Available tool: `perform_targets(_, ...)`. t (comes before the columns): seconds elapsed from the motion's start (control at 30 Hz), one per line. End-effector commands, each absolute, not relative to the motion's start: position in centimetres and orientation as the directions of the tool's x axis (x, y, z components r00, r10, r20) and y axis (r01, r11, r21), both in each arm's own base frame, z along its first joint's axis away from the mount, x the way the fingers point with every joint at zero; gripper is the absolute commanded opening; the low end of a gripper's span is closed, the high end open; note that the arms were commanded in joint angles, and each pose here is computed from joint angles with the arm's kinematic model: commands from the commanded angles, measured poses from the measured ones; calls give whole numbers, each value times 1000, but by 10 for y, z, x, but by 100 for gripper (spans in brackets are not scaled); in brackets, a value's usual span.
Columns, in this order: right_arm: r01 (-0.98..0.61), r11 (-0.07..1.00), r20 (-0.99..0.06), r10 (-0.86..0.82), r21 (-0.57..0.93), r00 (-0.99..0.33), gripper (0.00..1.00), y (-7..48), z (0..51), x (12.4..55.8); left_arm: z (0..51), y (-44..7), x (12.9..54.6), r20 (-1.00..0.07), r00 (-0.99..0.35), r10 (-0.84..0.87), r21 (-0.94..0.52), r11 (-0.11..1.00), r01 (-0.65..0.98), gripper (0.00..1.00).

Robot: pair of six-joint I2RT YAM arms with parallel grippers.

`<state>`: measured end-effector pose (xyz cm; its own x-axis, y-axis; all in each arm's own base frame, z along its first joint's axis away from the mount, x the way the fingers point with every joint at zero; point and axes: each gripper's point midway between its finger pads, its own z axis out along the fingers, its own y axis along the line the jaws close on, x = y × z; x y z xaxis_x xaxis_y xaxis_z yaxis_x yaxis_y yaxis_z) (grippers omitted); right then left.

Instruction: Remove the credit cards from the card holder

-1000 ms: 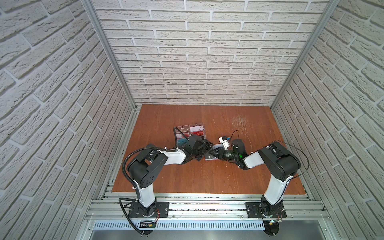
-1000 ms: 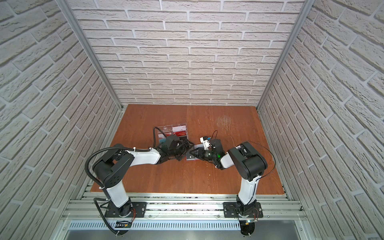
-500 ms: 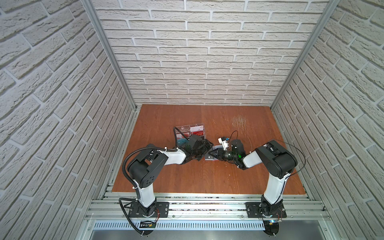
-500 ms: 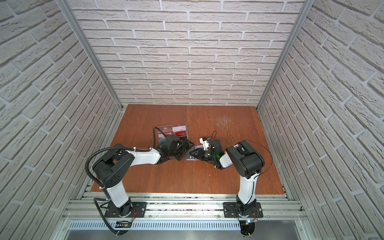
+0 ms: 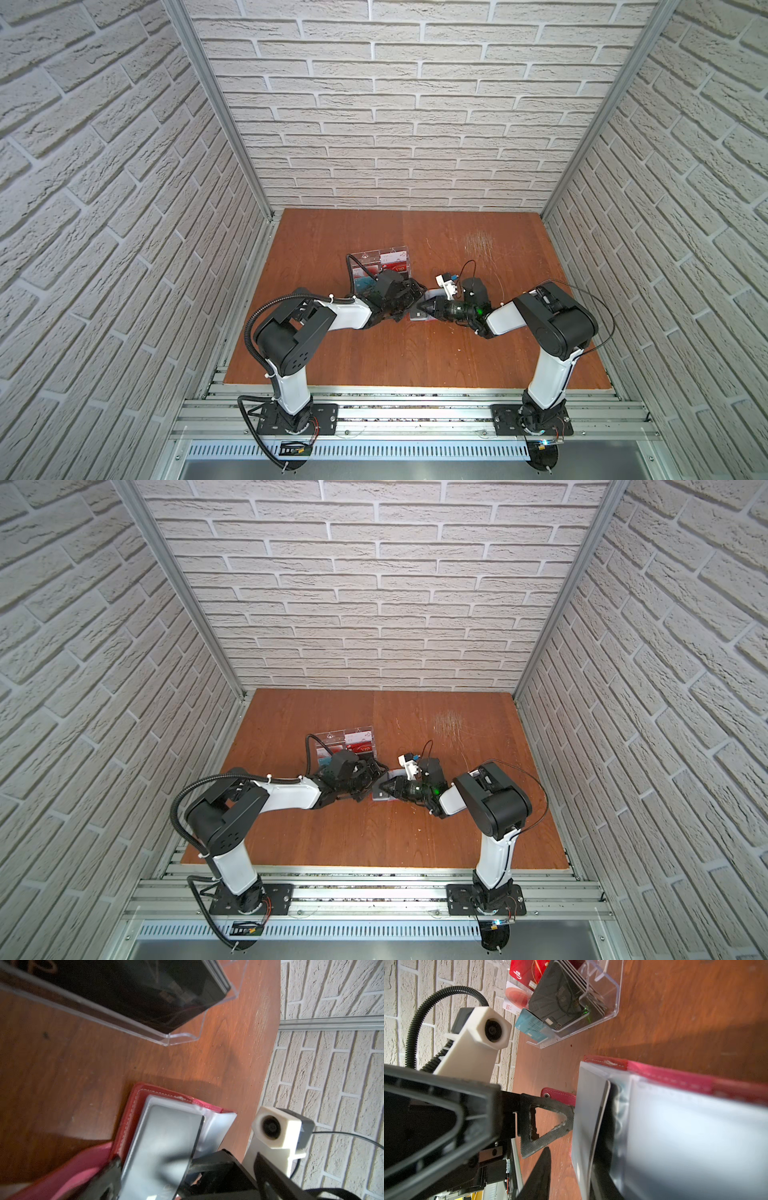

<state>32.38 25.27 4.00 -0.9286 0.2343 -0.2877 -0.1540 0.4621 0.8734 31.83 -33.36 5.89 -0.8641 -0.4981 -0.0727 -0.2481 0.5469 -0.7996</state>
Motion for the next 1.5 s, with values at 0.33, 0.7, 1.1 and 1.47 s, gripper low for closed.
perform_targets(0.33,-240,358,-312,158,902,-937,29,268,59,315,13,-316,297,-17,-870,-494,-715,614,-334,98)
perform_targets(0.7,-206,307,-272,190,929,-943,26,272,48,324,14,-317,298,-18,-868,-495,-715,613,-335,98)
perform_targets(1.1,-224,339,-301,196,914,-933,24,253,62,321,11,-316,298,-16,-868,-496,-709,618,-340,98)
perform_targets(1.47,-237,407,-328,169,882,-930,24,240,65,316,9,-313,297,-15,-867,-497,-704,621,-344,98)
